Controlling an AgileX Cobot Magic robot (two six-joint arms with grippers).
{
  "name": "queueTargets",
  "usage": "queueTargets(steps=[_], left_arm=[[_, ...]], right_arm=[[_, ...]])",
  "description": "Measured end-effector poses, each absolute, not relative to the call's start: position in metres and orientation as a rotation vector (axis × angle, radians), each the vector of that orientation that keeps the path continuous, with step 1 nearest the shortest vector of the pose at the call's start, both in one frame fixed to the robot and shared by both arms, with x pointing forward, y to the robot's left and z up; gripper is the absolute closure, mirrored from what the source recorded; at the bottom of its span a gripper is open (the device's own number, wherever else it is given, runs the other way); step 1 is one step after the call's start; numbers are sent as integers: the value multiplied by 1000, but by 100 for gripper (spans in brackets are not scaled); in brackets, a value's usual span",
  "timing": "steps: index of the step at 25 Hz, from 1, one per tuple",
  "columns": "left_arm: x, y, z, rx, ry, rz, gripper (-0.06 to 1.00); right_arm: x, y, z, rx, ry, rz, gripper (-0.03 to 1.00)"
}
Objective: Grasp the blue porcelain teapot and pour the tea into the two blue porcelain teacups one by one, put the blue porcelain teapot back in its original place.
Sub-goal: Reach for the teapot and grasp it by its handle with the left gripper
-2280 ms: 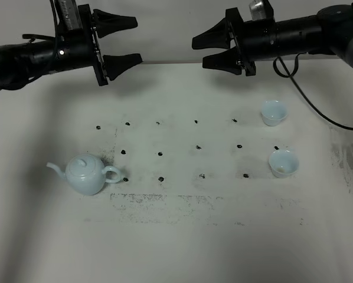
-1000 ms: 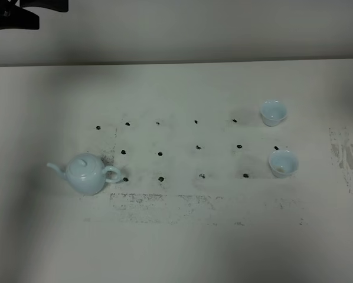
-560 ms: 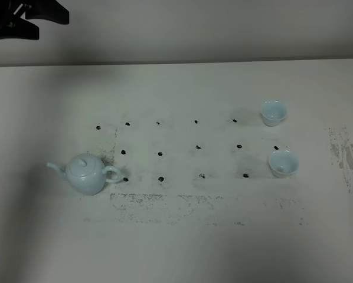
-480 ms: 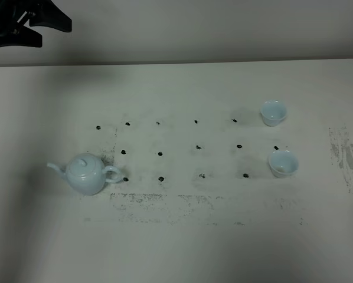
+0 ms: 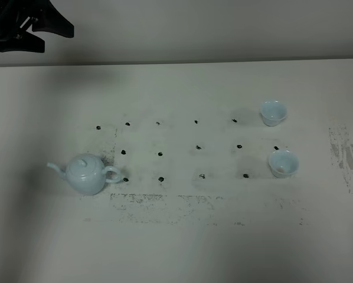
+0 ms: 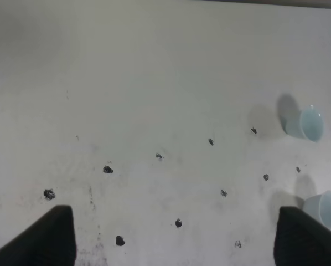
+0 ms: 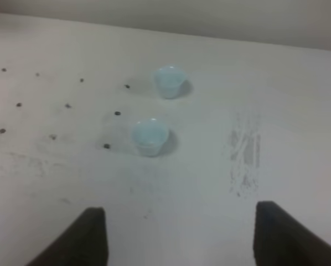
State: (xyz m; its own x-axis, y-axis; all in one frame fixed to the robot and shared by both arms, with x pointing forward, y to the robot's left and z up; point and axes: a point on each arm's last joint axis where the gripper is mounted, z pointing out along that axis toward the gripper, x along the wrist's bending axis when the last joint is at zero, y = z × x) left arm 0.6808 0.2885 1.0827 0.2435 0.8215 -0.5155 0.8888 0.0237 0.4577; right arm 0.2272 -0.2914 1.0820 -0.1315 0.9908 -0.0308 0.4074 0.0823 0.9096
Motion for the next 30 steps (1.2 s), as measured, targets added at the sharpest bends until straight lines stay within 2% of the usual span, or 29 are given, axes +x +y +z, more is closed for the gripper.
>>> queueTargets(steps=[7,14,25,30], left_arm=[[680,288,1082,1797,1574,-129,21],[680,288,1082,1797,1574,-128,21],[680,288,1082,1802,1573,-128,21],[680,288,1082,1803,1571,-127,21]], right_arm=[[225,-288,1064,1386,1684,1050,40],[227,-286,1057,1397,1735,1030,47],[227,-287,1055,1433,1720,1026,53],[227,-287,1055,1434,1719,1025,59]])
